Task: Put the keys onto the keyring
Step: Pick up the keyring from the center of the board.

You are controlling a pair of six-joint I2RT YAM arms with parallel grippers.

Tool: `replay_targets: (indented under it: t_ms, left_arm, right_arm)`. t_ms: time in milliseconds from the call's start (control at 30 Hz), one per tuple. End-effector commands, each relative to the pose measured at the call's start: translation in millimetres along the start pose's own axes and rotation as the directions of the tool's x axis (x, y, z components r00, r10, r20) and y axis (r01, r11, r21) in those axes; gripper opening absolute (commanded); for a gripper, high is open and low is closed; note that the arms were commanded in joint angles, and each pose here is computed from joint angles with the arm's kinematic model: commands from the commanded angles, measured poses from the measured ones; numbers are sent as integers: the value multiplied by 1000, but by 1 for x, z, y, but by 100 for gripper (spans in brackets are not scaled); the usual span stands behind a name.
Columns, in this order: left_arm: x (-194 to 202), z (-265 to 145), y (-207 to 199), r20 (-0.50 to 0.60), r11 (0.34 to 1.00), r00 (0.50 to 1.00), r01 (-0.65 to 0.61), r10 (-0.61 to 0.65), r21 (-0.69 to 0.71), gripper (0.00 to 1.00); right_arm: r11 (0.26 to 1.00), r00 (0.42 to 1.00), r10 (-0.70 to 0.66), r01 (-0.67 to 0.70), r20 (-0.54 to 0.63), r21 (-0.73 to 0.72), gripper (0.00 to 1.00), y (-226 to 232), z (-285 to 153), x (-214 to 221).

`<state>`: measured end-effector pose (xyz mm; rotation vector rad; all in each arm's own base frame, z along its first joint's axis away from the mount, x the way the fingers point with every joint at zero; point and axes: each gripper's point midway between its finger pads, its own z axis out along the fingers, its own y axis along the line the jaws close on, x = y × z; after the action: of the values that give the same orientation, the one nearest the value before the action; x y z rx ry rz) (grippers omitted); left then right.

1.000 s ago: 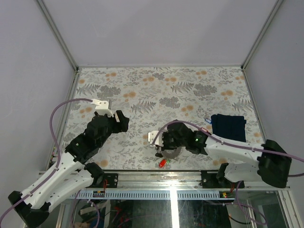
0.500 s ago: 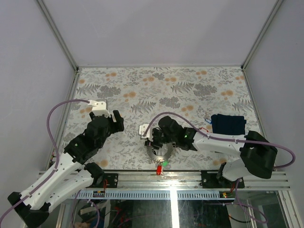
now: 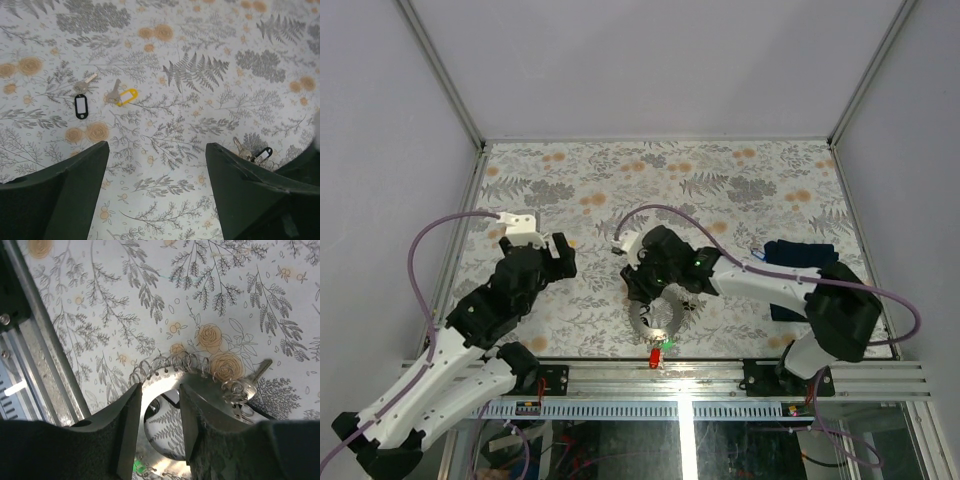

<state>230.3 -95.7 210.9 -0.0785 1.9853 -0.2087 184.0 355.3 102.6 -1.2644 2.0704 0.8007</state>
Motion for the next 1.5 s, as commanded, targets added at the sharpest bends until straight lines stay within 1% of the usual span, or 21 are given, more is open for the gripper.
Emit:
replay_targets:
  t_ms: [0, 167, 300, 400, 567, 733, 1000, 1233, 1467]
  left_arm:
    - [-25, -15, 15, 110, 997, 992, 68, -62, -47, 81]
    - [-24, -14, 17, 104, 996, 993, 65, -58, -64, 82]
    - [-21, -11, 14, 84, 997, 995, 51, -46, -58, 82]
    - [-21, -11, 14, 85, 997, 995, 52, -47, -59, 82]
    - [-21, -10, 13, 86, 997, 995, 52, -47, -54, 82]
    - [-20, -10, 11, 80, 998, 996, 47, -43, -42, 82]
    - [-20, -9, 9, 78, 998, 996, 46, -43, -34, 82]
    - [-19, -8, 10, 75, 998, 996, 43, -40, -37, 82]
    - [-19, -8, 10, 74, 998, 997, 42, -39, -38, 82]
  right_arm:
    - [985, 986, 159, -155, -44, 70, 42, -12, 20, -10]
    - [963, 969, 222, -201, -109, 181, 39, -33, 39, 0]
    - [943, 962, 237, -193, -139, 272, 38, -50, 45, 7]
    - [935, 956, 238, -177, -174, 307, 36, -57, 49, 13]
    - [942, 948, 234, -166, -216, 292, 32, -56, 54, 20]
    - [946, 944, 231, -160, -238, 283, 26, -55, 56, 24]
    - [952, 936, 230, -159, -268, 263, 26, -52, 60, 31]
    - [950, 931, 225, -144, -286, 279, 24, -56, 62, 34]
    - [951, 927, 217, -130, -306, 282, 18, -58, 61, 40]
